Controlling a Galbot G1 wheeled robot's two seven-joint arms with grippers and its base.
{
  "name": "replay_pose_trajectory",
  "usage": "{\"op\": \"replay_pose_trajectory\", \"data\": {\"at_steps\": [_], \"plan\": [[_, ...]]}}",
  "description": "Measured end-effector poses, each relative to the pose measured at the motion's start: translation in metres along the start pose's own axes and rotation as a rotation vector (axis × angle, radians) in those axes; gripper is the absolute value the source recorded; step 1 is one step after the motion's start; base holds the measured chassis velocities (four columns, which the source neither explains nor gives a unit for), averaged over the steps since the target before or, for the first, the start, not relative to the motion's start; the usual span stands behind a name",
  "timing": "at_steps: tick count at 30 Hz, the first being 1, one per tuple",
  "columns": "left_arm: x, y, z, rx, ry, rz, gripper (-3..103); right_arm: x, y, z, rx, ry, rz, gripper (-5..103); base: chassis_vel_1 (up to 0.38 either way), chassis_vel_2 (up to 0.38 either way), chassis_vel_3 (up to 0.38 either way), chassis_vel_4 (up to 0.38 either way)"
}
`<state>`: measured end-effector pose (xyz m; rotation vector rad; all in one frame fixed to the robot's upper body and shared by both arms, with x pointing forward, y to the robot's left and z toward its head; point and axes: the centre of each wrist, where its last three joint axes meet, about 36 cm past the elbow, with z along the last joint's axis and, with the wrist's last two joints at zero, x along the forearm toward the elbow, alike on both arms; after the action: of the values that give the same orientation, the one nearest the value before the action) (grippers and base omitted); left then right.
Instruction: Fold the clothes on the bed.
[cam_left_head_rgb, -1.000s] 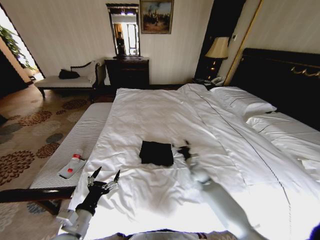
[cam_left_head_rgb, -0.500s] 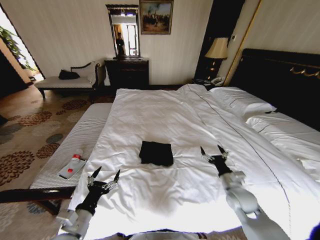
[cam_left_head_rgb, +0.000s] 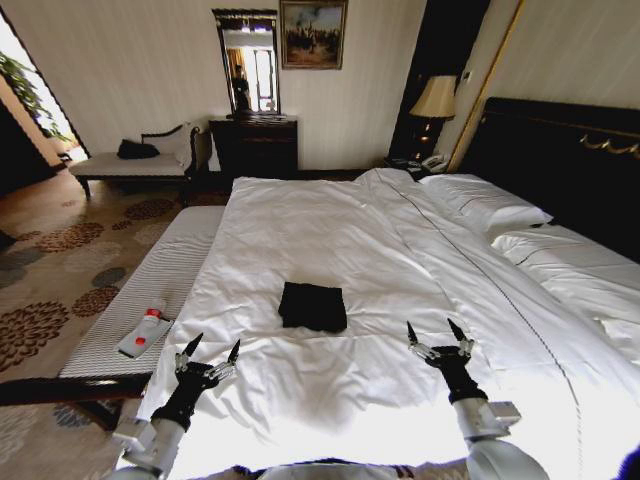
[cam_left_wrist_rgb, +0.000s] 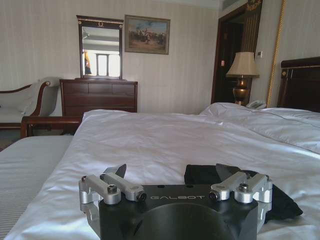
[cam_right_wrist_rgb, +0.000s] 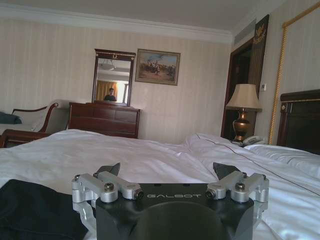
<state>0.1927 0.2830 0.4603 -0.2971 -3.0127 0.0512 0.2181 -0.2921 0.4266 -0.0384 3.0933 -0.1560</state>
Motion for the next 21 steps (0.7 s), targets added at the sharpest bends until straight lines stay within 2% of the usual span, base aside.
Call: {"op": "replay_pose_trajectory", "data": {"at_steps": [21], "plan": [[0.0, 0.0, 0.0, 0.0, 0.0, 0.0, 100, -0.0008, -0.0026, 0.0047, 0.015, 0.0, -0.005, 100, 0.0, 0.0, 0.0, 0.0]]}}
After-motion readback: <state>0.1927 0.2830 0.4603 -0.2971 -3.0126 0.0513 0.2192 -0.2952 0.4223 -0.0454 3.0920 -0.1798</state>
